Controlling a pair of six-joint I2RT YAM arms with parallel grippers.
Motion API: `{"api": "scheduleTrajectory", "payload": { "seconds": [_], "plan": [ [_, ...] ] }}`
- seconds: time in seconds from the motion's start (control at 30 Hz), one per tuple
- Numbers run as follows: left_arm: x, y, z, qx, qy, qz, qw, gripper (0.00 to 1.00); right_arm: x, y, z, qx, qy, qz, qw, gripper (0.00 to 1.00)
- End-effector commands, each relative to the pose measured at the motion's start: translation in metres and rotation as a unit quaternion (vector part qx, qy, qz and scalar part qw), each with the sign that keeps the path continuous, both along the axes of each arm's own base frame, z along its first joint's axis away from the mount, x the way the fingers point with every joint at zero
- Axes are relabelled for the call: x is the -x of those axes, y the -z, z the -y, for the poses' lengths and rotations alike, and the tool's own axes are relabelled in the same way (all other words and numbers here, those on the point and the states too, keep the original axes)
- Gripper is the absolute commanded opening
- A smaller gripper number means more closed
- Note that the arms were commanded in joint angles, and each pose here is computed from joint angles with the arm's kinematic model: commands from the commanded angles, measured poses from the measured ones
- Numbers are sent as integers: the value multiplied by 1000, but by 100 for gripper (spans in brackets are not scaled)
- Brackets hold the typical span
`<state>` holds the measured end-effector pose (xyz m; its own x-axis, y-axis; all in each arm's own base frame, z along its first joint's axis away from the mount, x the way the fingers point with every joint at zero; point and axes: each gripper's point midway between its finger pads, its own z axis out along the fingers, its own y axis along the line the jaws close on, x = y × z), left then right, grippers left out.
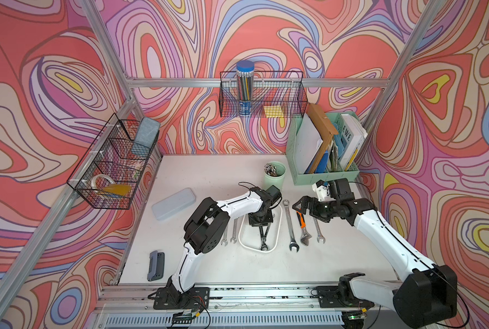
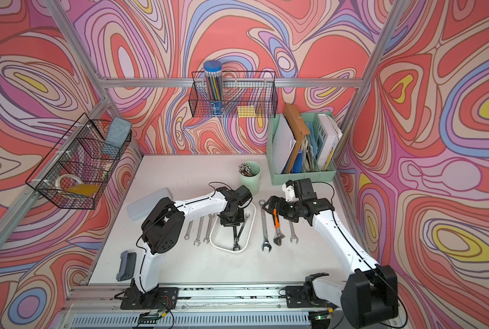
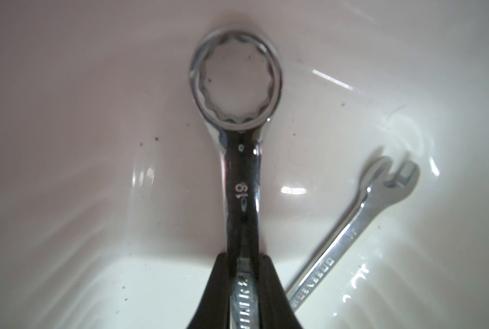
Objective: Take out the wrench from the storage box
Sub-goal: Pick up the wrench from the storage box, then place the wrench at the center of the board.
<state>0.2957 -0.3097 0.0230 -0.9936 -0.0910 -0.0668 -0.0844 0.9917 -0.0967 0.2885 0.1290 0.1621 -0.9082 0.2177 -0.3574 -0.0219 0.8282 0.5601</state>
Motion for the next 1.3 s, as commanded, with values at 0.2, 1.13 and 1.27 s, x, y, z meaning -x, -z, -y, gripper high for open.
{"api": "scheduleTrajectory", "payload": {
  "seconds": [0.2, 1.13, 1.27],
  "plan": [
    [0, -26, -9, -9, -5, 19, 1000, 0, -1, 1, 2, -2, -2, 5, 1000, 98],
    [0, -115, -26, -3, 33, 78, 996, 0, -4, -8, 2, -7, 2, 12, 1000, 98],
    [-1, -127, -46, -11, 35, 79, 996, 0, -5, -9, 1, -8, 2, 12, 1000, 98]
  ]
}}
